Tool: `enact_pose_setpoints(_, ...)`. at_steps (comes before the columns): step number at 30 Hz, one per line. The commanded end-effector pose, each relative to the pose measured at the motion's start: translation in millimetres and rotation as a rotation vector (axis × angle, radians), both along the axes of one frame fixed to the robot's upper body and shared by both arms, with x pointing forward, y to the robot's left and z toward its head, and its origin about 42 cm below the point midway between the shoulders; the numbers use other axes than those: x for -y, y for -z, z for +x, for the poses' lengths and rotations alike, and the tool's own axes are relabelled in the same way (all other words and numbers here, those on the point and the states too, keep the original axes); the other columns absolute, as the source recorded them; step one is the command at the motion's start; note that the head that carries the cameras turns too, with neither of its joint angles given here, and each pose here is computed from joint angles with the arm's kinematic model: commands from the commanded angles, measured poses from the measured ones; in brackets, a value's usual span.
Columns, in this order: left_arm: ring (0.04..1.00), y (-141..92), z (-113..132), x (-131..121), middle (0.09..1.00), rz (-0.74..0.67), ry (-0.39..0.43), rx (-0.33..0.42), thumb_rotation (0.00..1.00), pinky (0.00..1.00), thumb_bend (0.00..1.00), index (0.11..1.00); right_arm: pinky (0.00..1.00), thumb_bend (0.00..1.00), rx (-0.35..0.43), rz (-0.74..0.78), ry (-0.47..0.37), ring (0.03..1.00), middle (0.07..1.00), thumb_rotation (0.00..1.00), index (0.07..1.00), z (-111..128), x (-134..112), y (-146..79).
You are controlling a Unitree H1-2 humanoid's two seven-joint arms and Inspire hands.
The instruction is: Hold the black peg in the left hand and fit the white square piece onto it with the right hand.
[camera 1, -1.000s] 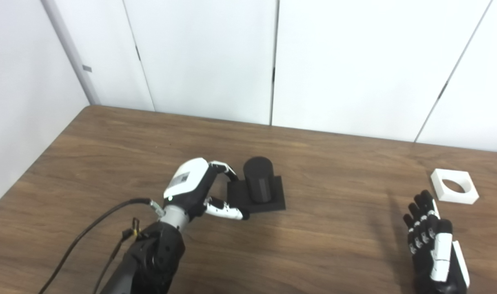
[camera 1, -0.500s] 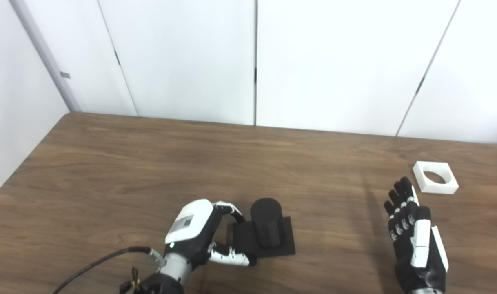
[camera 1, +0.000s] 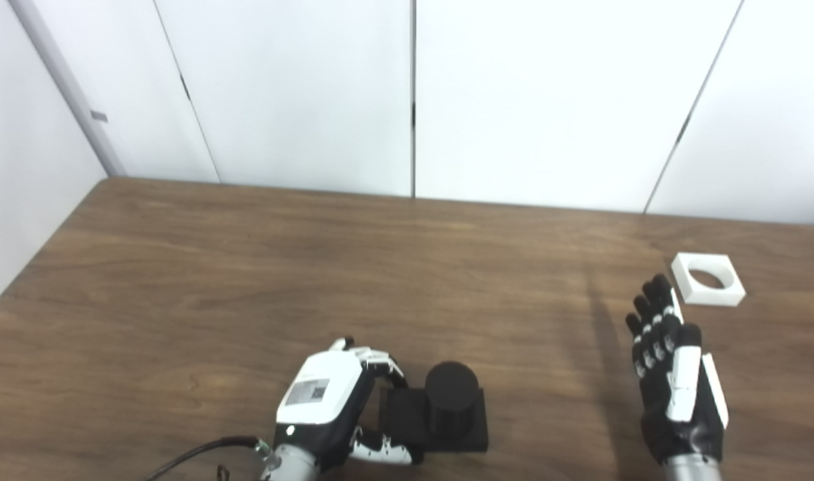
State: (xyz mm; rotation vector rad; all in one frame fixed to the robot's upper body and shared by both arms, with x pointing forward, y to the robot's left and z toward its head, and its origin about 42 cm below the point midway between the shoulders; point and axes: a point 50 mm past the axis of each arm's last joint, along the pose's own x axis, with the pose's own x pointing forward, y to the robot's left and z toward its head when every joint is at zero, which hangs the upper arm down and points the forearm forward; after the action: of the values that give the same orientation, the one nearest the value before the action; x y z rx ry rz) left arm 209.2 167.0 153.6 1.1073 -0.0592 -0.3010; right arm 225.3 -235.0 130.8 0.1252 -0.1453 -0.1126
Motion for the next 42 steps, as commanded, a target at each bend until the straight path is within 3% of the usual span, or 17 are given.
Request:
enact_pose_setpoints(1,0.859,-2,-6,4,0.791,0.016,0.032,0.006,0.06,1.00,0.52,0.487,1.00,0.67,-0.056,0.031,0.025,1.000,1.000,1.00,1.000,-33,-4,11)
enact_pose_setpoints(8,0.856,6,-11,6,0.786,0.081,0.067,-0.021,0.06,1.00,0.52,0.487,1.00,0.66,-0.056,0.025,0.026,1.000,1.000,1.00,1.000,-33,-4,7)
enact_pose_setpoints(15,0.866,10,-11,2,0.789,0.052,0.053,-0.083,0.06,1.00,0.52,0.487,1.00,0.67,-0.057,0.030,0.021,1.000,1.000,1.00,1.000,-33,-7,3)
enact_pose_setpoints(24,0.849,10,-9,-1,0.773,0.112,0.125,-0.141,0.06,0.92,0.52,0.488,1.00,0.66,-0.062,0.014,0.036,1.000,0.999,1.00,1.000,-34,-10,-2)
enact_pose_setpoints(34,0.827,12,-8,1,0.762,0.119,0.166,-0.173,0.06,0.87,0.52,0.488,1.00,0.66,-0.064,0.018,0.030,1.000,0.996,1.00,1.000,-34,-10,-5)
enact_pose_setpoints(42,0.837,14,-8,-2,0.766,0.115,0.146,-0.186,0.06,0.88,0.52,0.488,1.00,0.66,-0.061,0.018,0.029,1.000,0.997,1.00,1.000,-34,-8,-7)
